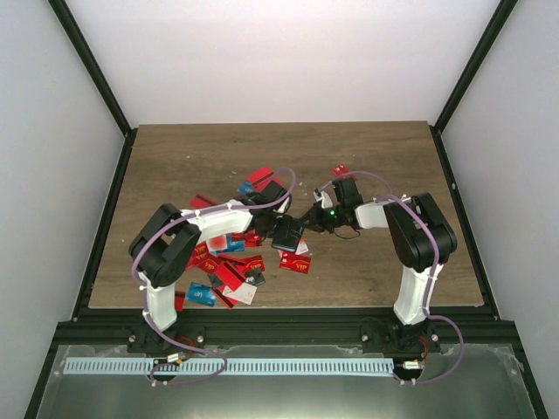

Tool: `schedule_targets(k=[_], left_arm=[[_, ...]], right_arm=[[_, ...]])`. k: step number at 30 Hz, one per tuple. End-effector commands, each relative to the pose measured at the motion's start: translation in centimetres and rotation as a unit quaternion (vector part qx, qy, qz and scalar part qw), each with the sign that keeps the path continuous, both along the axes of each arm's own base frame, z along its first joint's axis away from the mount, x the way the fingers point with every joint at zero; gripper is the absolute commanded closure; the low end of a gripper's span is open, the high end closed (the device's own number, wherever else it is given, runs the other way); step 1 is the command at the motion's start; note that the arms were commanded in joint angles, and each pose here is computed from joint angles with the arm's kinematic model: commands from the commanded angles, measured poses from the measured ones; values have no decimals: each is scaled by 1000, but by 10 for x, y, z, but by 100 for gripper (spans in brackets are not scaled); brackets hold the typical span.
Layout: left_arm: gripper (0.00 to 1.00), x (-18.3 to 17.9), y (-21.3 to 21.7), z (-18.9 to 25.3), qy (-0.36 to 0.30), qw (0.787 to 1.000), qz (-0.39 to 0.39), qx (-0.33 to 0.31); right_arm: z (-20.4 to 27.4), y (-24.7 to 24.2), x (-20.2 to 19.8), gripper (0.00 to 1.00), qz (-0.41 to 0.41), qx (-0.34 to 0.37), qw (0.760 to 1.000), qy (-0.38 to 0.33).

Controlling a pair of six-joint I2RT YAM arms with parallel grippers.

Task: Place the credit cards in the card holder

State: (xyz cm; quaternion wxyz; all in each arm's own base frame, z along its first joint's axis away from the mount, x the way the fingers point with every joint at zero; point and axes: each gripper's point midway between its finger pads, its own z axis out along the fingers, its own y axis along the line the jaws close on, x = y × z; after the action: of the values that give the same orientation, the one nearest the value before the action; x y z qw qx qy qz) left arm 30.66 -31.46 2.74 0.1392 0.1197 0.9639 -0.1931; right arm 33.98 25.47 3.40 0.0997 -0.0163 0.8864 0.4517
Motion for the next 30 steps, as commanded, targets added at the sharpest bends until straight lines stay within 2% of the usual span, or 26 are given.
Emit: schedule_targets(k=[1,8,17,19,25,30], left_arm=[[91,-90,73,-43,185,968,-18,167],[79,-61,40,3,126,987,-23,100],[77,-38,22,46,53,997,-37,36],[66,-30,17,53,33,998,-45,20],[55,-16,1,53,18,995,-91,-32],[53,-10,-5,41,24,991,-124,-50]], right_arm=[[-14,-7,-2,99,-11,-38,999,13],[7,-1,3,99,-2,-30,1000,-8],[27,9,4,94,11,-26,999,-21],[29,9,5,94,10,-31,999,-23],[18,8,3,94,12,-43,999,-15],[6,5,1,95,13,-54,998,-8]])
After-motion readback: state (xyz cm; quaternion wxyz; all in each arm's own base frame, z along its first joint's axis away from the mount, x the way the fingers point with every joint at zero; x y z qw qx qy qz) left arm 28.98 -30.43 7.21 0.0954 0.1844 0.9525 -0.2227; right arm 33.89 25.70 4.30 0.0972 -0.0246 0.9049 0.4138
